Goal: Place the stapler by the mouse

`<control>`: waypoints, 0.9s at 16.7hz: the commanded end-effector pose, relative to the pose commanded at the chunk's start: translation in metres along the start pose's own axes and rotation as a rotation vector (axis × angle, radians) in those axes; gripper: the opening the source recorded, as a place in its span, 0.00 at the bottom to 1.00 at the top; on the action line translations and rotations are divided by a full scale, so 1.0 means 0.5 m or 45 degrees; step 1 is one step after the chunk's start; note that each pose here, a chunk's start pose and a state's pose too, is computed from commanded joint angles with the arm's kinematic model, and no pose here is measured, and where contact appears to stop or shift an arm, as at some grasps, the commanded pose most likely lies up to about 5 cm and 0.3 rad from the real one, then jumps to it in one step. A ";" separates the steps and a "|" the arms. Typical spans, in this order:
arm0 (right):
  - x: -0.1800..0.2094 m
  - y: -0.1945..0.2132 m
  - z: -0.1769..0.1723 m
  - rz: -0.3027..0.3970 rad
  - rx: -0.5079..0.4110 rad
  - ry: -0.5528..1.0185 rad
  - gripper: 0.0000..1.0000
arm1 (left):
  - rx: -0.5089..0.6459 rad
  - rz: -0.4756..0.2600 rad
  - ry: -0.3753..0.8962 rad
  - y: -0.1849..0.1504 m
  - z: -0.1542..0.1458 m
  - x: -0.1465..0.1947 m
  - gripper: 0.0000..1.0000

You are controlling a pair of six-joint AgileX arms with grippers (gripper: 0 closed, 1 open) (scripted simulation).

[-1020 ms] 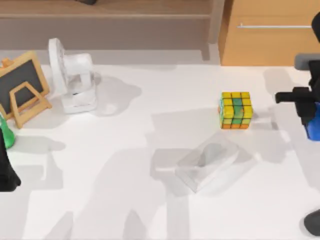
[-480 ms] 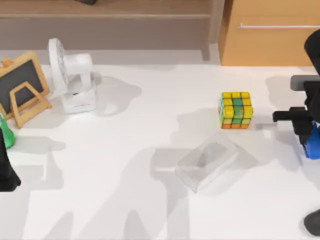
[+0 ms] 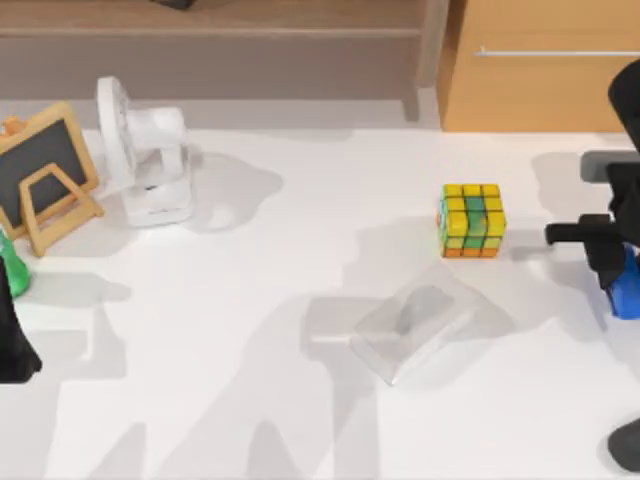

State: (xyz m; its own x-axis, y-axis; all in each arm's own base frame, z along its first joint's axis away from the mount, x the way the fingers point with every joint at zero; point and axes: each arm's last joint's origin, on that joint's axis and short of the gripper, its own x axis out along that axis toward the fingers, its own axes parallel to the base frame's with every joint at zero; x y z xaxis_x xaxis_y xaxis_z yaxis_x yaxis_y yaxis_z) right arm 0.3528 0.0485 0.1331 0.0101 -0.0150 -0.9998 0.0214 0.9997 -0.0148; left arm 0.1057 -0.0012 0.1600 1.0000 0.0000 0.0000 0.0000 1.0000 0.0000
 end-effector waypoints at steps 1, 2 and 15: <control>0.000 0.000 0.000 0.000 0.000 0.000 0.38 | 0.000 0.000 0.000 0.000 0.000 0.000 1.00; 0.000 0.000 0.000 0.000 0.000 0.000 0.45 | 0.000 0.000 0.000 0.000 0.000 0.000 1.00; 0.000 0.000 0.000 0.000 0.000 0.000 1.00 | 0.000 0.000 0.000 0.000 0.000 0.000 1.00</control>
